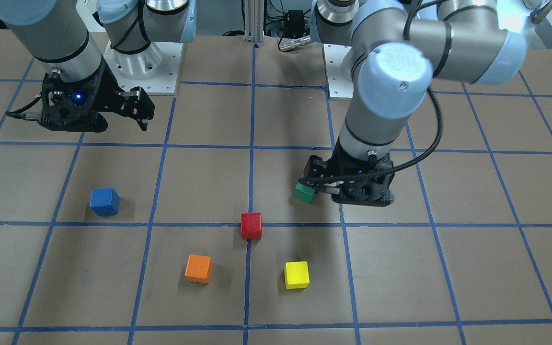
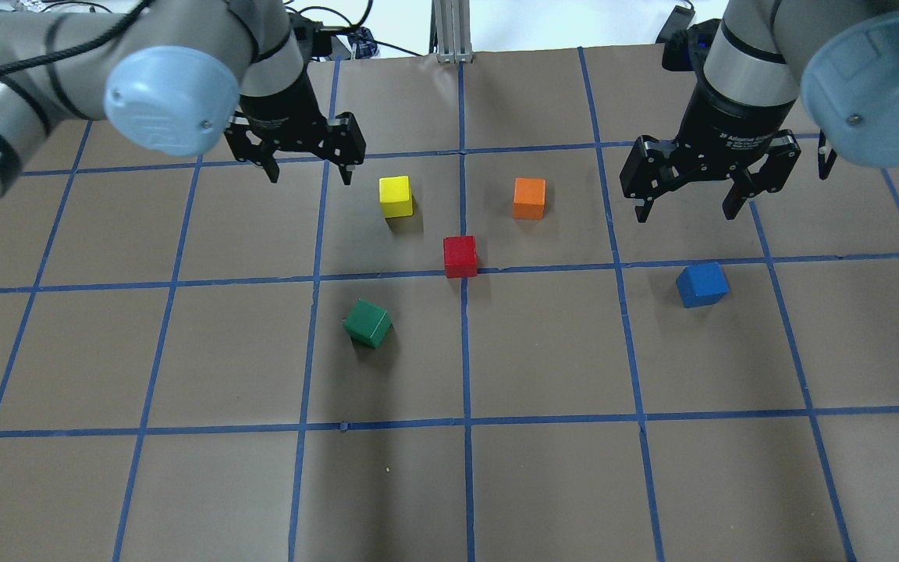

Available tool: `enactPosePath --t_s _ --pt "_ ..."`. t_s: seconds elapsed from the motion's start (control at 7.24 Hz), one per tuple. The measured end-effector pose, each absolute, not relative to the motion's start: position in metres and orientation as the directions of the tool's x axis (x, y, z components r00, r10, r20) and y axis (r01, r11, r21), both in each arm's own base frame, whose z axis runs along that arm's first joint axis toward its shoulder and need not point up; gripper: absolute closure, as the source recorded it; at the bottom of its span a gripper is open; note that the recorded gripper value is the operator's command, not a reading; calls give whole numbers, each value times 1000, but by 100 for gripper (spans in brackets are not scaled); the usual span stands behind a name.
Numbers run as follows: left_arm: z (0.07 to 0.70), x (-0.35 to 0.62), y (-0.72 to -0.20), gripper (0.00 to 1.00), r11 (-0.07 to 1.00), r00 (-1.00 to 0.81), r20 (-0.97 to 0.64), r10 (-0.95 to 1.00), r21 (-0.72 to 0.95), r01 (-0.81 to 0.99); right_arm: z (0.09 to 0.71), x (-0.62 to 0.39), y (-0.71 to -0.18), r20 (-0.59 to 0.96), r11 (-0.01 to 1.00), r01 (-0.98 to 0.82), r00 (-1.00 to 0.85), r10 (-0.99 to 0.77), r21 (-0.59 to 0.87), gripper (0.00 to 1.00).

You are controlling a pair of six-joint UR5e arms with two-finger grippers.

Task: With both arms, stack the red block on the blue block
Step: 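Release the red cube and raise the left gripper away, then move the right gripper over the red cube and lower it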

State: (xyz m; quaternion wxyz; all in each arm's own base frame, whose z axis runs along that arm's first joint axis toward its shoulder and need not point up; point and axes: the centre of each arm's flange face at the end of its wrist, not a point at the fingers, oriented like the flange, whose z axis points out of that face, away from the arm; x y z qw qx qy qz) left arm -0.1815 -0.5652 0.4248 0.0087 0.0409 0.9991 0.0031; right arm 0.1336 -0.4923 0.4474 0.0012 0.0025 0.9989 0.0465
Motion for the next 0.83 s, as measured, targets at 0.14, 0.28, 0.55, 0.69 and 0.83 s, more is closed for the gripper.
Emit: enactPosePath --t_s 0.14,0.28,0.55,0.69,0.83 --pt "456 -158 -546 0 996 -996 -19 93 3 92 442 142 -499 -8 998 -8 -1000 -7 70 0" --pt "482 -134 -528 0 994 -994 -18 107 0 107 433 158 -509 -11 999 -34 -999 -33 38 0" --pt "510 -115 -510 0 993 -994 -18 110 -33 111 401 213 -527 -14 997 -80 -997 -80 -13 0" --pt "512 -114 -512 0 994 -995 -14 103 -43 104 382 240 -533 -17 996 -81 -997 -81 -28 0" --pt "511 -115 -514 0 994 -995 -4 101 -51 101 365 262 -537 -19 996 -84 -996 -85 -37 0"
